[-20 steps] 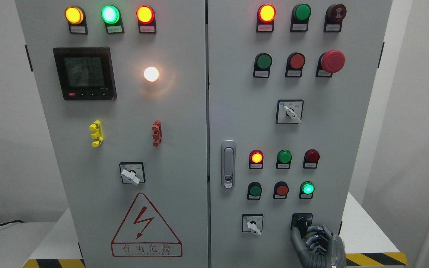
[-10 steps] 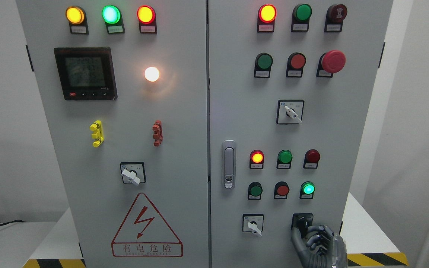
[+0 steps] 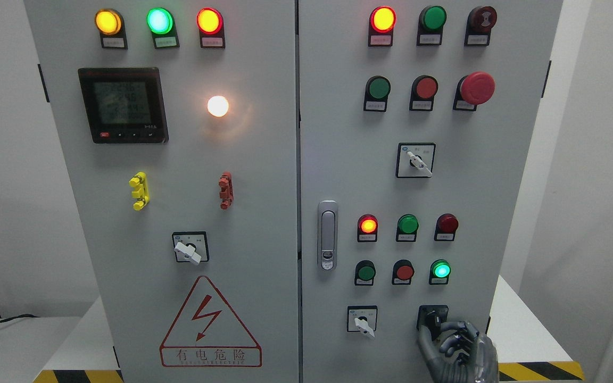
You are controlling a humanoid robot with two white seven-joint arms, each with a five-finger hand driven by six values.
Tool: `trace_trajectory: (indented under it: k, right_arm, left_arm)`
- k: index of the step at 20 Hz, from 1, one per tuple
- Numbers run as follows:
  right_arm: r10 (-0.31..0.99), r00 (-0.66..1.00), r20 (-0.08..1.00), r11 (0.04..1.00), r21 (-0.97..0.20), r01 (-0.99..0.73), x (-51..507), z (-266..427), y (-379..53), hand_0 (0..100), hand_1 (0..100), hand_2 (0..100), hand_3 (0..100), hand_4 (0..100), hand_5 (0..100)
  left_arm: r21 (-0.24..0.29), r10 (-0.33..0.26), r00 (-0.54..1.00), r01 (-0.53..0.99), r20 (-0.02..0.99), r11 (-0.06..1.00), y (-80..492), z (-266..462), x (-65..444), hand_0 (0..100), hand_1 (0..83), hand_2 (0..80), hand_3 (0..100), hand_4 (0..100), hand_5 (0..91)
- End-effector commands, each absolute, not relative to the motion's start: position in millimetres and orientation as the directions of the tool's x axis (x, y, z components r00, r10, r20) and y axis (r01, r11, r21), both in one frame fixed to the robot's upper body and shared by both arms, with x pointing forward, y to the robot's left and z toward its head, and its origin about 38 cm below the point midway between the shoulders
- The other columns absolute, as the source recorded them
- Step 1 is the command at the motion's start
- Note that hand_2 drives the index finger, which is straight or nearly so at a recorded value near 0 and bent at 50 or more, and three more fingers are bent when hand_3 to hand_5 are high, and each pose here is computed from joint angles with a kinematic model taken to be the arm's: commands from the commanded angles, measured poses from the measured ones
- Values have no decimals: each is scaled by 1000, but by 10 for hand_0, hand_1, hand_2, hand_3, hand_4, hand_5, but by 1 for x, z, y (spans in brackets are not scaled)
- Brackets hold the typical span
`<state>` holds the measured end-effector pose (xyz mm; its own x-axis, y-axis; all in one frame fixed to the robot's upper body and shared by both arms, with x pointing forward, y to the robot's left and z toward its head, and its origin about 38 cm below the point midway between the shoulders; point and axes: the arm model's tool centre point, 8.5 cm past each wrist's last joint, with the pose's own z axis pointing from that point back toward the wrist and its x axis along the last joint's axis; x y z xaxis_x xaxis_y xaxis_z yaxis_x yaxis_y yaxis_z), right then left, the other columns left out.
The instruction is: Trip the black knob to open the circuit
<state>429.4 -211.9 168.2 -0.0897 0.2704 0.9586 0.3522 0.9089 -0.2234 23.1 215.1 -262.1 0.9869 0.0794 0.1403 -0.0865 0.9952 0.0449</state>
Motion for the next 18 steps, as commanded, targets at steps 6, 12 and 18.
trace_trajectory:
  k: [6, 12, 18]
  right_arm:
    - [297, -86, 951, 899, -248, 361, 429, 167, -213, 277, 771, 544, 833, 859, 966]
    - [344, -107, 933, 882, -282, 377, 429, 168, -215, 277, 773, 539, 831, 854, 965]
    - [345, -104, 933, 882, -284, 377, 429, 167, -215, 277, 774, 534, 830, 851, 963]
  left_arm:
    - [45, 49, 989, -56, 140, 997, 215, -262, 23, 120, 389, 0, 0, 0, 0]
    - [45, 49, 989, -56, 142, 997, 215, -262, 24, 120, 389, 0, 0, 0, 0]
    - [45, 49, 989, -56, 142, 997, 215, -262, 24, 120, 389, 0, 0, 0, 0]
